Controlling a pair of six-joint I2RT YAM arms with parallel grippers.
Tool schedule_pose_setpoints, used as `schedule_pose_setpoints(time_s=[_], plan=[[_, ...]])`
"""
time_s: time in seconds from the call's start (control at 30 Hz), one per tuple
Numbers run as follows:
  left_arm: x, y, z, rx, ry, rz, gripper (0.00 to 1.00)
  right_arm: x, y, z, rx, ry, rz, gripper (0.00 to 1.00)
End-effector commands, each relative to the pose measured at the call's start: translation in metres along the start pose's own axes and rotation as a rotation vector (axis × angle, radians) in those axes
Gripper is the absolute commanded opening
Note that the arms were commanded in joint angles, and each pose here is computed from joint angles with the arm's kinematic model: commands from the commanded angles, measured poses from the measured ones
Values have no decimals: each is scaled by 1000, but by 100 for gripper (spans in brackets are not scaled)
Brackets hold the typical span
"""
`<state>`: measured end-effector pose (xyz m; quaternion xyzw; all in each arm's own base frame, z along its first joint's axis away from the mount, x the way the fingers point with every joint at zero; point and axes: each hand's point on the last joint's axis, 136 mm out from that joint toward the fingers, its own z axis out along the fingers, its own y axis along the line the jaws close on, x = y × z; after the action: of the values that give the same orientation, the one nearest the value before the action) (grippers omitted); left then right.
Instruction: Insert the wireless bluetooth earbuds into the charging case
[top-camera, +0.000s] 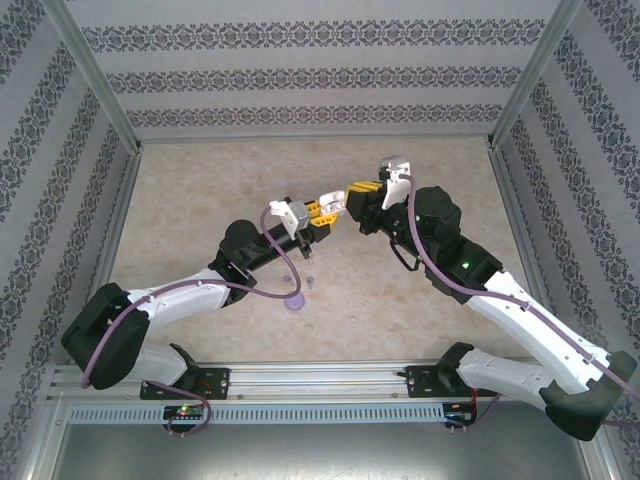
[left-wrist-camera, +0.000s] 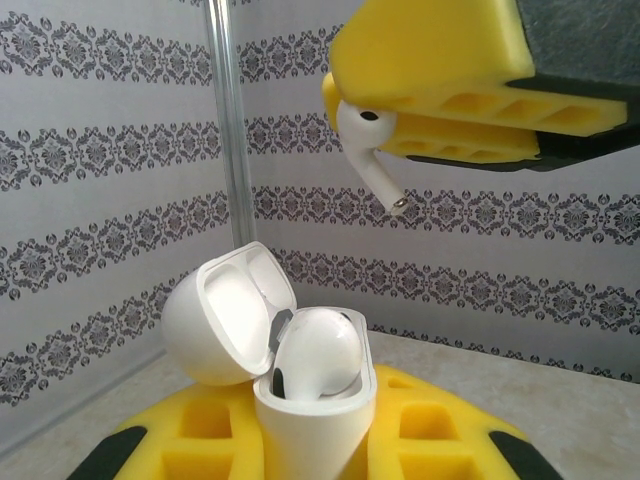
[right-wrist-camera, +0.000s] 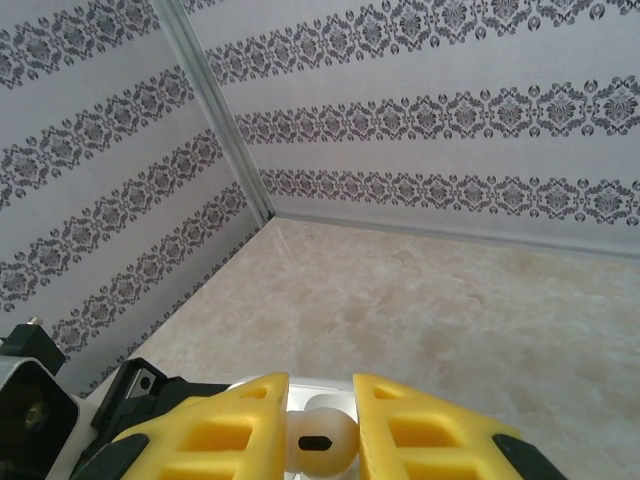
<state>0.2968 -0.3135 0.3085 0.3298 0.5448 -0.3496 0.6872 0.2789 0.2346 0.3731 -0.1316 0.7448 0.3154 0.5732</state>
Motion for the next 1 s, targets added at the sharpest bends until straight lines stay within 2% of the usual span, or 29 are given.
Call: schedule_pose_setpoints(time_s=[0.0, 0.97], plan=[[-29, -1, 3, 20, -94, 8, 0, -3, 4, 3, -17, -32, 1, 22], [-35, -3, 1, 28, -115, 6, 0, 24, -3, 25, -4, 31, 20, 21]])
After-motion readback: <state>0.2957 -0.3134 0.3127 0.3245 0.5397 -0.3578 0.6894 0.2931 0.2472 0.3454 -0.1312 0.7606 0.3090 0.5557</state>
